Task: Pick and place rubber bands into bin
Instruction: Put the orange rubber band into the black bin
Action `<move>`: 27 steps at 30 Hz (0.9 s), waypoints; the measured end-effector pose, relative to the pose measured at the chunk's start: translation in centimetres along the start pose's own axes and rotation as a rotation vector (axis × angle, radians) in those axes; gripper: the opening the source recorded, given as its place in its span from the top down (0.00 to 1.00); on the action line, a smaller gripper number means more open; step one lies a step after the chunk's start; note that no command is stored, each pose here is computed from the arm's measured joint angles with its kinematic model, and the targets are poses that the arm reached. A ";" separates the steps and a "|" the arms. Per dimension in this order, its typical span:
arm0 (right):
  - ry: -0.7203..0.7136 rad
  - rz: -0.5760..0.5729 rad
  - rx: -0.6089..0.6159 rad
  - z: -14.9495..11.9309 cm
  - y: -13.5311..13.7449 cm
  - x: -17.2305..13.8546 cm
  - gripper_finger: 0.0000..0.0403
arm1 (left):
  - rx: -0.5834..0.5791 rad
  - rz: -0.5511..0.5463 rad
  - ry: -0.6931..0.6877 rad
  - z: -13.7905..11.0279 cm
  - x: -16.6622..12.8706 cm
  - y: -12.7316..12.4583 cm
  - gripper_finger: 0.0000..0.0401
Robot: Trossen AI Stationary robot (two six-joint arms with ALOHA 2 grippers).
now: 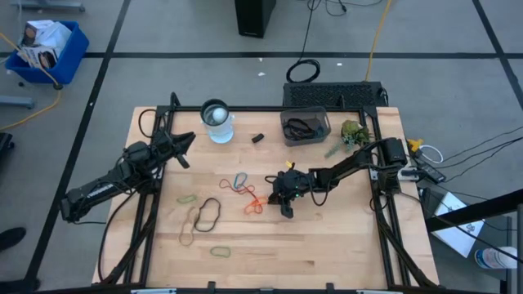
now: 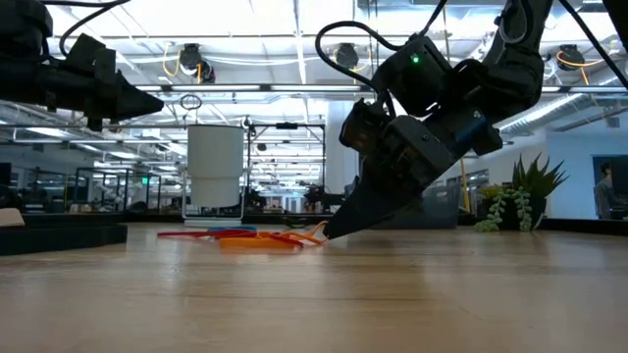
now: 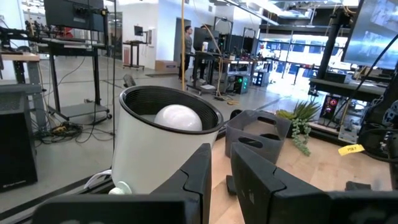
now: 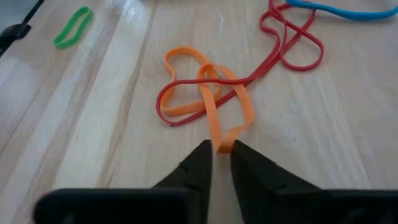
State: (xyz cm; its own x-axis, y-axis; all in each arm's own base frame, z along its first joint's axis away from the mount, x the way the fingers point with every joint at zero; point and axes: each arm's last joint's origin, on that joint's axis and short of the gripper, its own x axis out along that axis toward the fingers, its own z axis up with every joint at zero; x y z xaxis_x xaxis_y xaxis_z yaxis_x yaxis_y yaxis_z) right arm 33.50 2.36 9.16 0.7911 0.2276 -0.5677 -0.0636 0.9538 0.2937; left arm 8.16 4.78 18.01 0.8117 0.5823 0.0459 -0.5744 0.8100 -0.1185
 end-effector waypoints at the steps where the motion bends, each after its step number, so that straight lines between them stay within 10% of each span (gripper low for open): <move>1: 0.000 0.002 0.000 0.0 0.0 0.0 0.92 | 0.000 0.000 0.000 0.0 0.0 0.0 0.83; 14: -0.023 -0.002 -0.008 0.7 -0.1 -0.5 1.00 | 0.000 0.000 0.000 0.0 0.0 0.0 0.83; 27: -0.301 -0.017 -0.101 7.4 0.6 -7.5 1.00 | 0.000 0.000 0.001 0.0 0.0 0.0 0.83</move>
State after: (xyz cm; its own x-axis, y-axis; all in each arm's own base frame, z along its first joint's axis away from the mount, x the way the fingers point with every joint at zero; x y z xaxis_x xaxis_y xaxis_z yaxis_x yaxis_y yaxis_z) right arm 32.05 -0.24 19.24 0.9360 0.1580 -0.3145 -0.0975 0.9750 0.1997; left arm 8.16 4.78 18.01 0.8117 0.5824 0.0452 -0.5745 0.8099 -0.1184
